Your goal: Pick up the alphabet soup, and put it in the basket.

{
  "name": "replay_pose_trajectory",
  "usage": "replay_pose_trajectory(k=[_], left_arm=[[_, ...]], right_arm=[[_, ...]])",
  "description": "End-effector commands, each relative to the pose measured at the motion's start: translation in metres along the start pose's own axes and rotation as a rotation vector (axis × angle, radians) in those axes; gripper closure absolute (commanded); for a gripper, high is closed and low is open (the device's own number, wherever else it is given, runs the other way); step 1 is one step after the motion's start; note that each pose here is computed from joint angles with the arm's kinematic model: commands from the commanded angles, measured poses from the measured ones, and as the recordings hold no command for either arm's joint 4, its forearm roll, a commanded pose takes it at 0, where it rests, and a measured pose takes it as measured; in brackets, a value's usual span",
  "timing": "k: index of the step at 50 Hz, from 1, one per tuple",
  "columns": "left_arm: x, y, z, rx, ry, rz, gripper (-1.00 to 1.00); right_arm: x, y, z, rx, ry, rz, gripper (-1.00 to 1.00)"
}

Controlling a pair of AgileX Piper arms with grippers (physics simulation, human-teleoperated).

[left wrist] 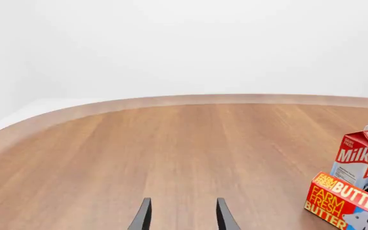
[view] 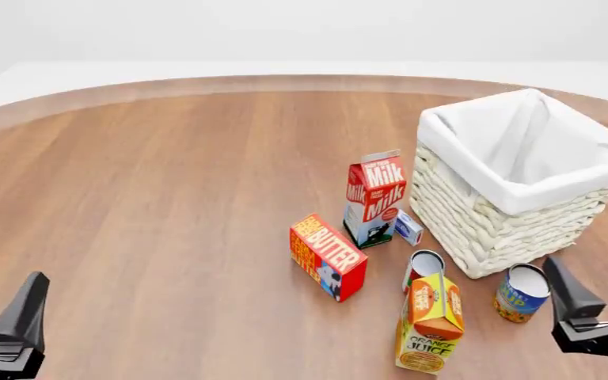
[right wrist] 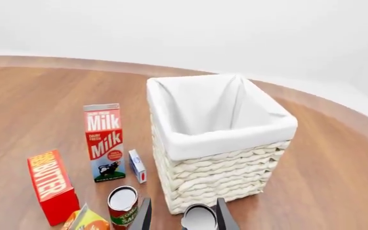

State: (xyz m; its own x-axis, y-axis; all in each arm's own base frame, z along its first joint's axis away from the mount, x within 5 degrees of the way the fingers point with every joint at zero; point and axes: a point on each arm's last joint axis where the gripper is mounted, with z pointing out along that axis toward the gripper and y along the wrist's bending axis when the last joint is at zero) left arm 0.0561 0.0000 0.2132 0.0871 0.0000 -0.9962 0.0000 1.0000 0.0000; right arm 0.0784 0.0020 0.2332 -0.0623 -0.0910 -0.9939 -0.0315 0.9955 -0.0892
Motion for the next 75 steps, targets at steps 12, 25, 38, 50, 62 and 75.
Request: replay_pose_trajectory(k=[12, 25, 38, 50, 62, 75], left_arm=[[0.000, 0.000, 0.000, 0.000, 0.000, 0.000, -1.00], [0.000, 0.000, 0.000, 0.000, 0.000, 0.000, -1.00], [0.000, 0.000, 0.000, 0.000, 0.000, 0.000, -1.00], [0.000, 0.000, 0.000, 0.000, 0.000, 0.000, -1.00], [0.000, 0.000, 0.000, 0.000, 0.000, 0.000, -1.00], [0.000, 0.000, 0.000, 0.000, 0.000, 0.000, -1.00]], right_arm=[[0.009, -0.003, 0.008, 0.041, 0.077, -0.010, -1.00], [0.021, -0.005, 0.013, 0.069, 0.104, -0.006, -1.00], [0.033, -0.007, 0.019, 0.090, 0.132, 0.000, -1.00], [0.040, -0.008, 0.026, 0.098, 0.153, 0.015, -1.00], [0.044, -0.010, 0.036, 0.110, 0.179, 0.026, -1.00], [0.050, -0.013, 0.047, 0.122, 0.204, 0.037, -1.00]])
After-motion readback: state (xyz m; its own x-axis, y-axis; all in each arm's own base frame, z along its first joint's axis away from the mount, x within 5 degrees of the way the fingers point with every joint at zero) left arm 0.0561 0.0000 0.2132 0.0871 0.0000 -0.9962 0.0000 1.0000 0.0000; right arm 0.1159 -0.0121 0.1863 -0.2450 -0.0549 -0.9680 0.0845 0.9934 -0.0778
